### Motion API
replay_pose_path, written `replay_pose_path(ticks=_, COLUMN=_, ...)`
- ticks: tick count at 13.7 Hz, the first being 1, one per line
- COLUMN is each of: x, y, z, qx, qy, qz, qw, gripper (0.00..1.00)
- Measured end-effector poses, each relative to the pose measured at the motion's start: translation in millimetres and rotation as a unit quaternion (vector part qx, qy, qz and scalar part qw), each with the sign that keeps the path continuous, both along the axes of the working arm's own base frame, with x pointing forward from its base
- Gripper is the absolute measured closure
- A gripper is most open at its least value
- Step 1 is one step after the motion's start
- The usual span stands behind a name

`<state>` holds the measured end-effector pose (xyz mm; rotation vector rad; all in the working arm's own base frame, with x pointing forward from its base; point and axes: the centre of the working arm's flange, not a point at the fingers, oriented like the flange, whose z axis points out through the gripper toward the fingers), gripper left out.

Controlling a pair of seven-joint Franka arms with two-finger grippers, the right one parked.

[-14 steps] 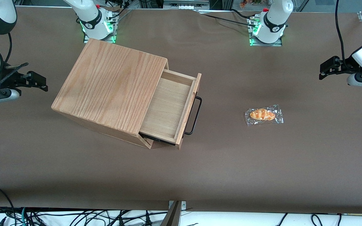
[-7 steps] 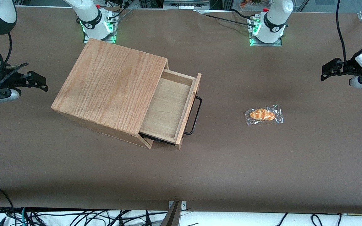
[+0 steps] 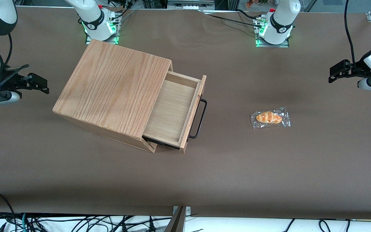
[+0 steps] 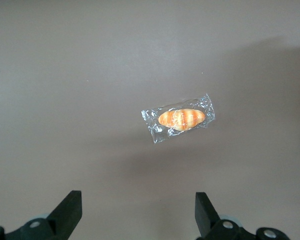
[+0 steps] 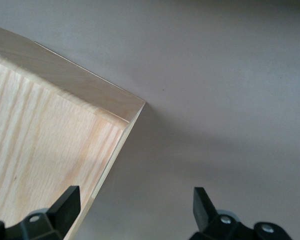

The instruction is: Open top drawer with left arm

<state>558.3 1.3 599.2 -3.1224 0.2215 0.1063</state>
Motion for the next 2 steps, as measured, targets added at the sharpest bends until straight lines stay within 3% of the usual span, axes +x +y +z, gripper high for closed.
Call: replay_pose_path(ticks=2, x=0.0, y=0.0, z=-0.1, qx=0.000, qy=0.000, qz=0.000, qw=1.0000, gripper=0.00)
